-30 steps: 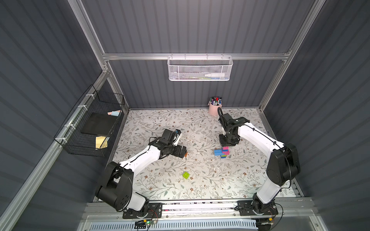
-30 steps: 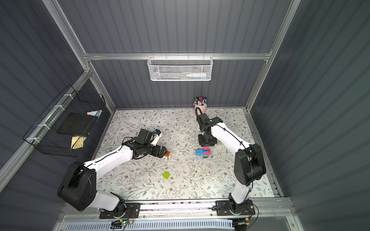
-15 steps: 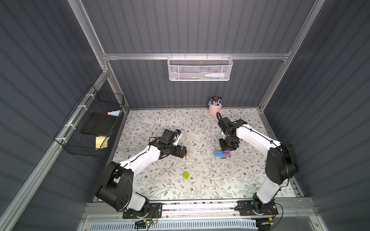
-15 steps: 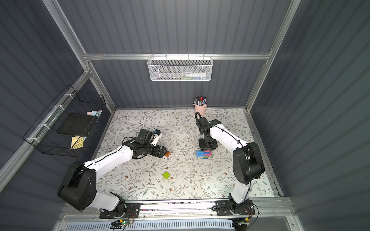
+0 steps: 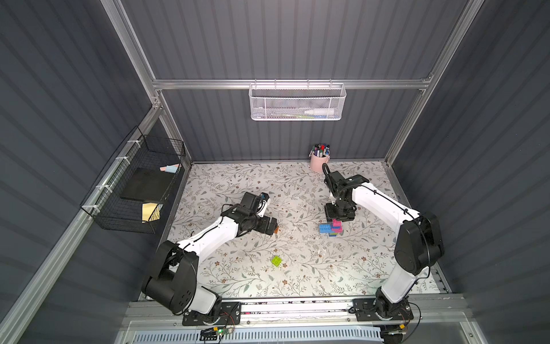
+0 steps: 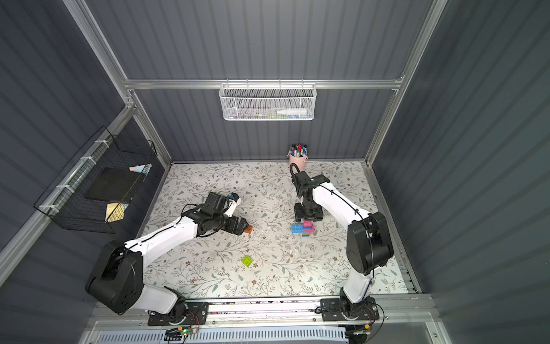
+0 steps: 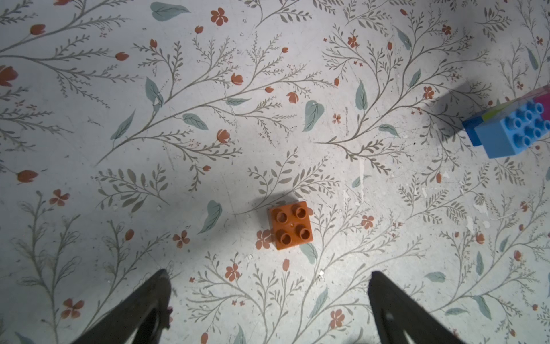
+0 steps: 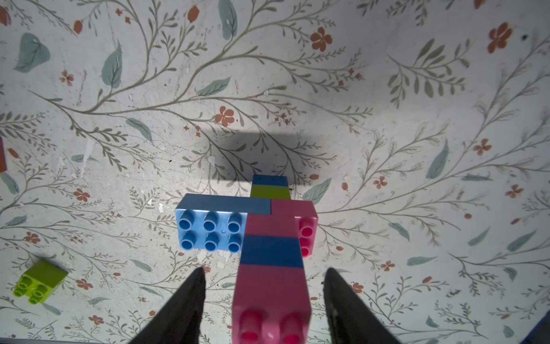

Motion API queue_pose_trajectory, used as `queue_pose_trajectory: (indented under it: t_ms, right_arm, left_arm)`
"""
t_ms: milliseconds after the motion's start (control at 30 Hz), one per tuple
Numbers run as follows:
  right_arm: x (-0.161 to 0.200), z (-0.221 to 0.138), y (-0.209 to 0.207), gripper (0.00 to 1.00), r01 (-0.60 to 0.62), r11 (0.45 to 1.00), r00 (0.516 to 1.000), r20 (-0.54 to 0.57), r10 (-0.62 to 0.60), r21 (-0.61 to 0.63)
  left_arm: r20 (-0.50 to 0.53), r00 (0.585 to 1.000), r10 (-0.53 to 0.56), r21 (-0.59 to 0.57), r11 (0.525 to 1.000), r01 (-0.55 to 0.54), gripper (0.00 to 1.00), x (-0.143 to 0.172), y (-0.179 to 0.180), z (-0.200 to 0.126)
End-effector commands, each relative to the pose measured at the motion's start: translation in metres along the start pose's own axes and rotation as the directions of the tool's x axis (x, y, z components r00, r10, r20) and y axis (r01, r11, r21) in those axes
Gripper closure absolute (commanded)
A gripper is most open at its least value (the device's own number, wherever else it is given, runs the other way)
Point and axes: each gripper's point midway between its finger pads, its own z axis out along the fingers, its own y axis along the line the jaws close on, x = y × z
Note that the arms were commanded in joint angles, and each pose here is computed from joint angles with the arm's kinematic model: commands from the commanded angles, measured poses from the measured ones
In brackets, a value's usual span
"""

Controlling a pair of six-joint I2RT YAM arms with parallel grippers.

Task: Assemble the number 4 with lego
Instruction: Assemble the lego brick with the lego brick.

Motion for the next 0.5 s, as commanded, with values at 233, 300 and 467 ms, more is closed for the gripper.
queue_pose_trajectory:
  t_ms: [233,300,467]
  right_arm:
    - [0.002,-0.043,-0.012,0.27,0.001,1.0,0.999,0.045,-0.001,0.004]
    - [0.003,-0.049,-0.013,0.27,-0.005,1.0,0.998,0.059,0.006,-0.004]
    - [0.004,-0.062,-0.022,0.25,-0.045,0.998,0.995,0.086,0.049,-0.049]
  left_arm:
    - [-0.059,0.998,-0.005,-0.033,0.999,0.003,0.03,-0.006,0.004,0.004]
    - [-0.084,0.996,0.018,-0.037,0.999,-0.021,0.06,-0.004,0.0,0.007]
    - [-0.147,0.988,0.035,-0.073,0.996,-0.046,0.17,0.005,-0.001,0.02]
